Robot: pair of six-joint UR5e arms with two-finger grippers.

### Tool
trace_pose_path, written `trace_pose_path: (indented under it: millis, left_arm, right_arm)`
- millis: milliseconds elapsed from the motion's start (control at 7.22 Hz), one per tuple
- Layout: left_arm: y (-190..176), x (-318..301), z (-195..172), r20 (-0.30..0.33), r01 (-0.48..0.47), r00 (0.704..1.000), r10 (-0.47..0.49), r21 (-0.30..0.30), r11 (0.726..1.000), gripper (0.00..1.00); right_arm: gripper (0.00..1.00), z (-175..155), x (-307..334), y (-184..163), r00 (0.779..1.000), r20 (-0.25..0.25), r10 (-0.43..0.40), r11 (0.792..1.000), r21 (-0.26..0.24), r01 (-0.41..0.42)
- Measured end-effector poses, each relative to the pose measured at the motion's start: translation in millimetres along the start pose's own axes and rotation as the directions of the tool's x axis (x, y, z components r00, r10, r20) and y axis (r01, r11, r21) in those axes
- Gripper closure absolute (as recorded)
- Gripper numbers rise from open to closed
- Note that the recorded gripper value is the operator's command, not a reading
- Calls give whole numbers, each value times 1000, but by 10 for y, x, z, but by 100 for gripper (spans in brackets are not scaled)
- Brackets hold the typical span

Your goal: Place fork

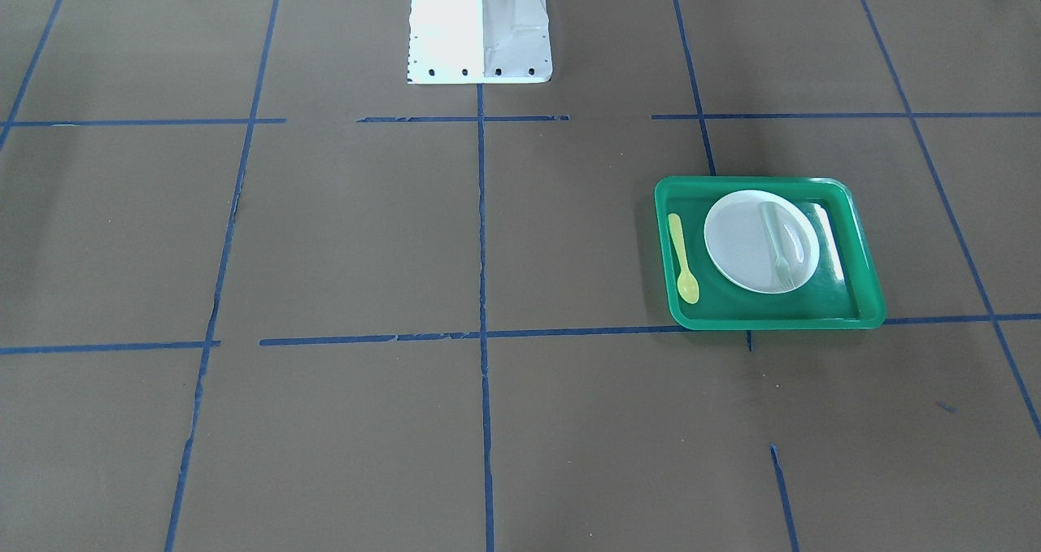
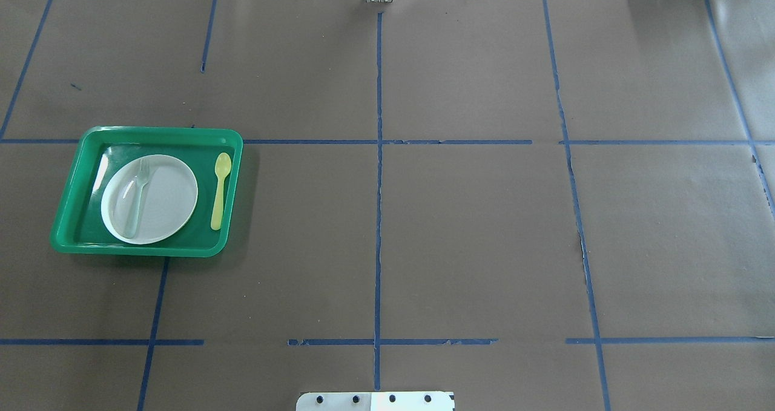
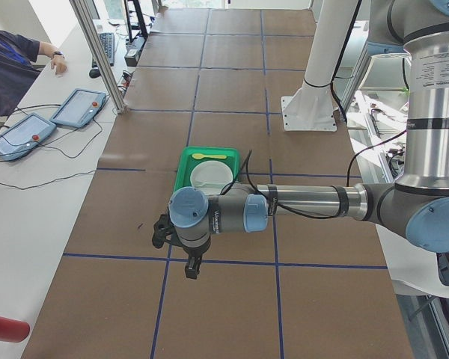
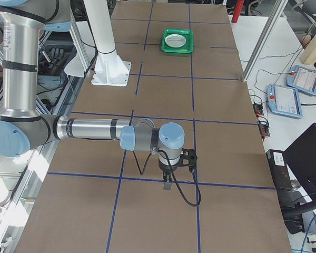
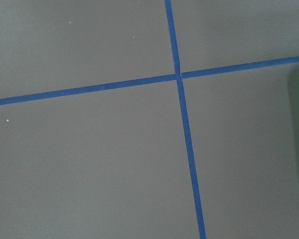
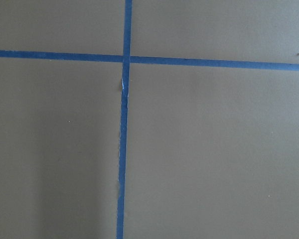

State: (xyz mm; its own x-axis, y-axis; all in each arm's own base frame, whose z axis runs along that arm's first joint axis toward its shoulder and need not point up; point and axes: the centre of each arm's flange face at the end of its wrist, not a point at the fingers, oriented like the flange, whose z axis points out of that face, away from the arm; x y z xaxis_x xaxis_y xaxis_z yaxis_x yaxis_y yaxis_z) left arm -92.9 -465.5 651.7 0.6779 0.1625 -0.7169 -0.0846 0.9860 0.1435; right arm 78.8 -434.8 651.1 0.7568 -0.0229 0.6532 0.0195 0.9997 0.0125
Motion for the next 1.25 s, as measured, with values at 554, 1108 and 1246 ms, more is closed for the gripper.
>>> trace_pose_path:
  millis: [554, 1108, 1246]
  left_arm:
    - [-645, 1265, 233, -21, 49, 999, -48, 38, 998, 0]
    - [-1043, 3108, 868, -89, 110, 990, -109, 12, 994, 0]
    - [-1006, 3390, 1132, -75, 124, 990, -122, 28, 992, 0]
  right_arm:
    - [0, 0, 0, 0, 1000, 0, 0, 1000, 0, 0]
    - [0, 0, 0, 0, 1000, 0, 0, 1000, 0, 0]
    - [0, 0, 0, 0, 1000, 0, -1, 1000, 0, 1]
